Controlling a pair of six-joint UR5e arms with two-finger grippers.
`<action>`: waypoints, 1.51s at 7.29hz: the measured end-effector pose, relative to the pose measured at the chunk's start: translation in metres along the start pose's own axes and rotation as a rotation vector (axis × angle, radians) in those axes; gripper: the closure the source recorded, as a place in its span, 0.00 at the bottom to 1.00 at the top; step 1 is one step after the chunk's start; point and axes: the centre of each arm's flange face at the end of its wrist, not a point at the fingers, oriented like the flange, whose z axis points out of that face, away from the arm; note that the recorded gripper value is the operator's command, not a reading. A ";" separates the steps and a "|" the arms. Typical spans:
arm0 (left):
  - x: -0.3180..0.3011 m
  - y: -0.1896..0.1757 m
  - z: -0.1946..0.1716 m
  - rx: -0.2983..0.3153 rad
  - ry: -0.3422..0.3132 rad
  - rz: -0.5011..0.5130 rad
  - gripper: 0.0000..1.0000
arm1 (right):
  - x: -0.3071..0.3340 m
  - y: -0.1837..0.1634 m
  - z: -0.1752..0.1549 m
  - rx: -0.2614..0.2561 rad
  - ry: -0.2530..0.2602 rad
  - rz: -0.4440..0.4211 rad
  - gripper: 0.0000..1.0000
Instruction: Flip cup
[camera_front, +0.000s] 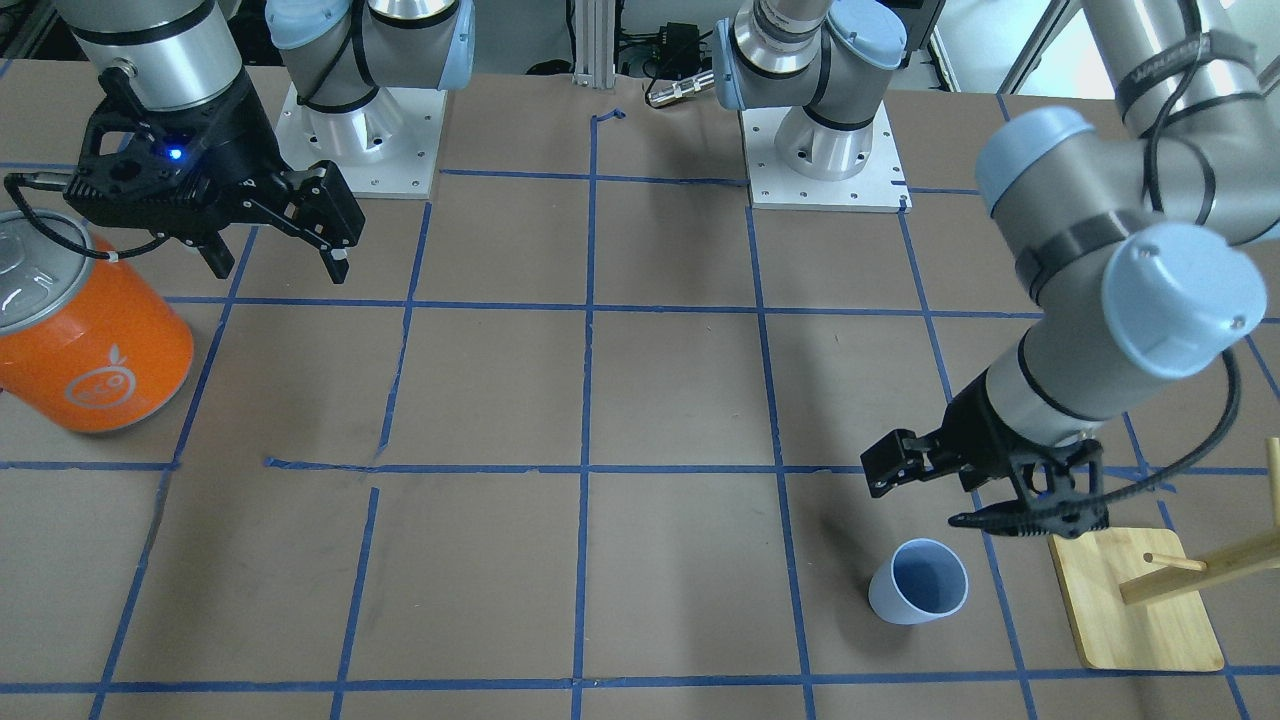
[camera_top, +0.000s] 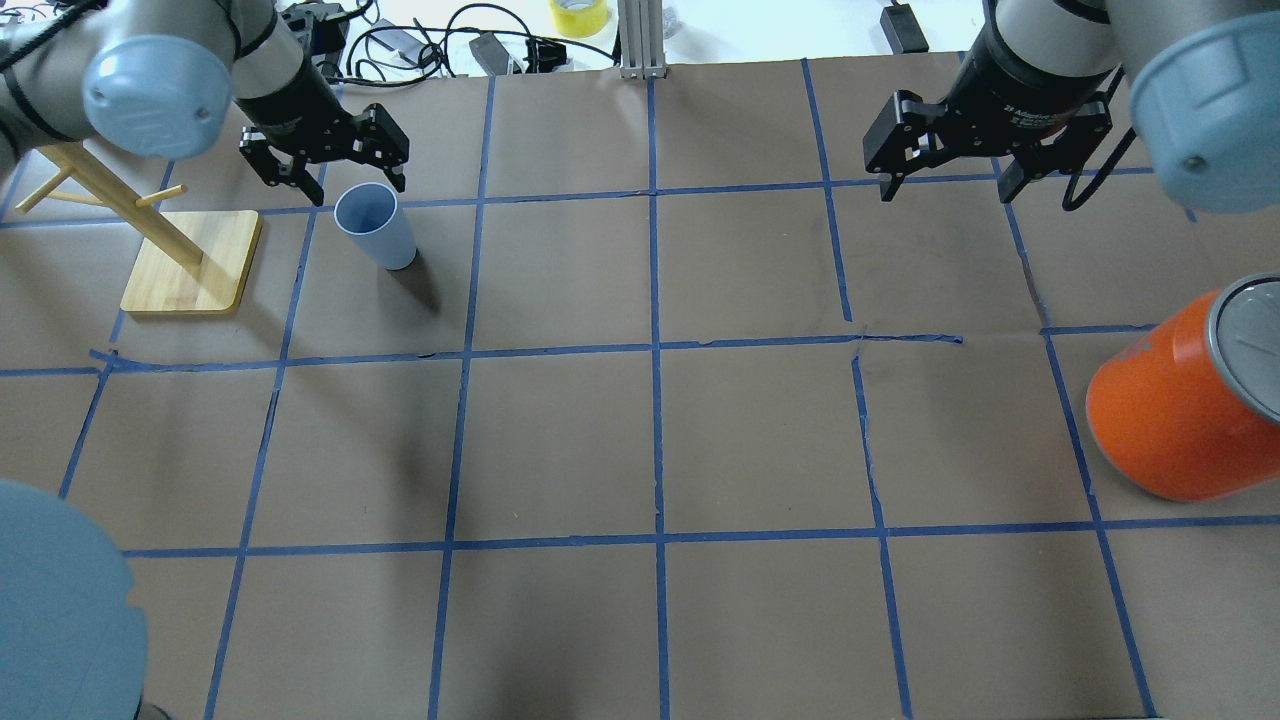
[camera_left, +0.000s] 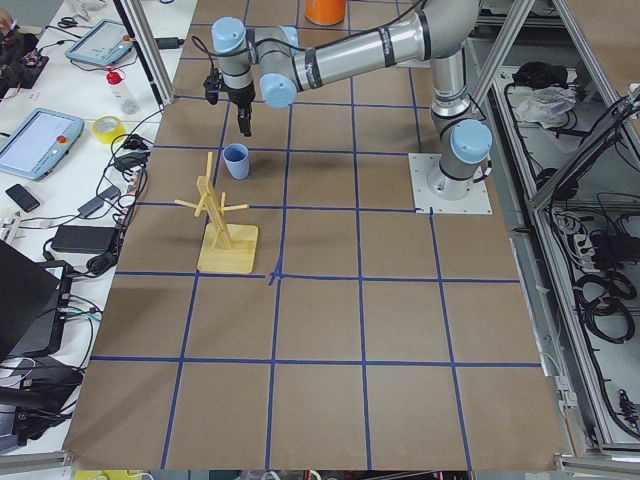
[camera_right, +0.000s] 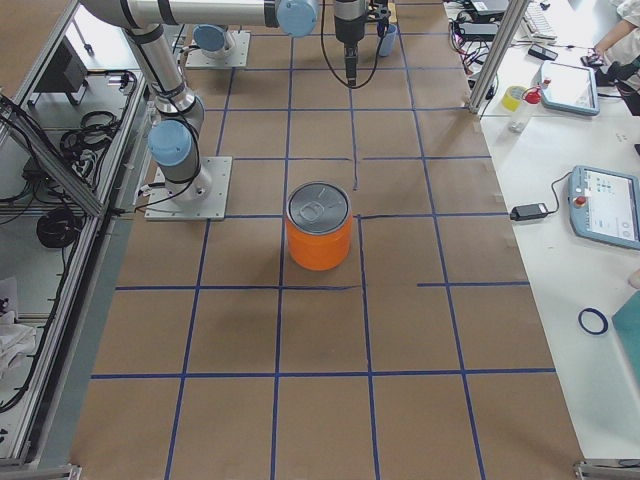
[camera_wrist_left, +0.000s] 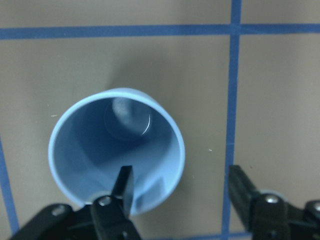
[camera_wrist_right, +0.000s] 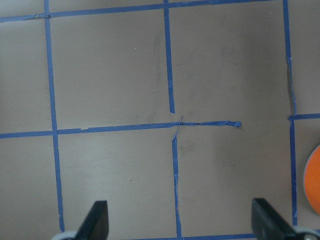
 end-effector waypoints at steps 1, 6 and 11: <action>0.001 0.028 -0.042 0.004 -0.031 -0.011 0.00 | 0.000 0.000 0.000 0.000 0.000 0.000 0.00; 0.032 0.118 -0.095 0.014 -0.096 0.045 0.00 | 0.000 0.000 0.000 -0.001 0.000 0.000 0.00; 0.081 0.147 -0.105 0.051 -0.067 0.143 0.00 | 0.000 0.000 0.001 -0.002 0.001 0.001 0.00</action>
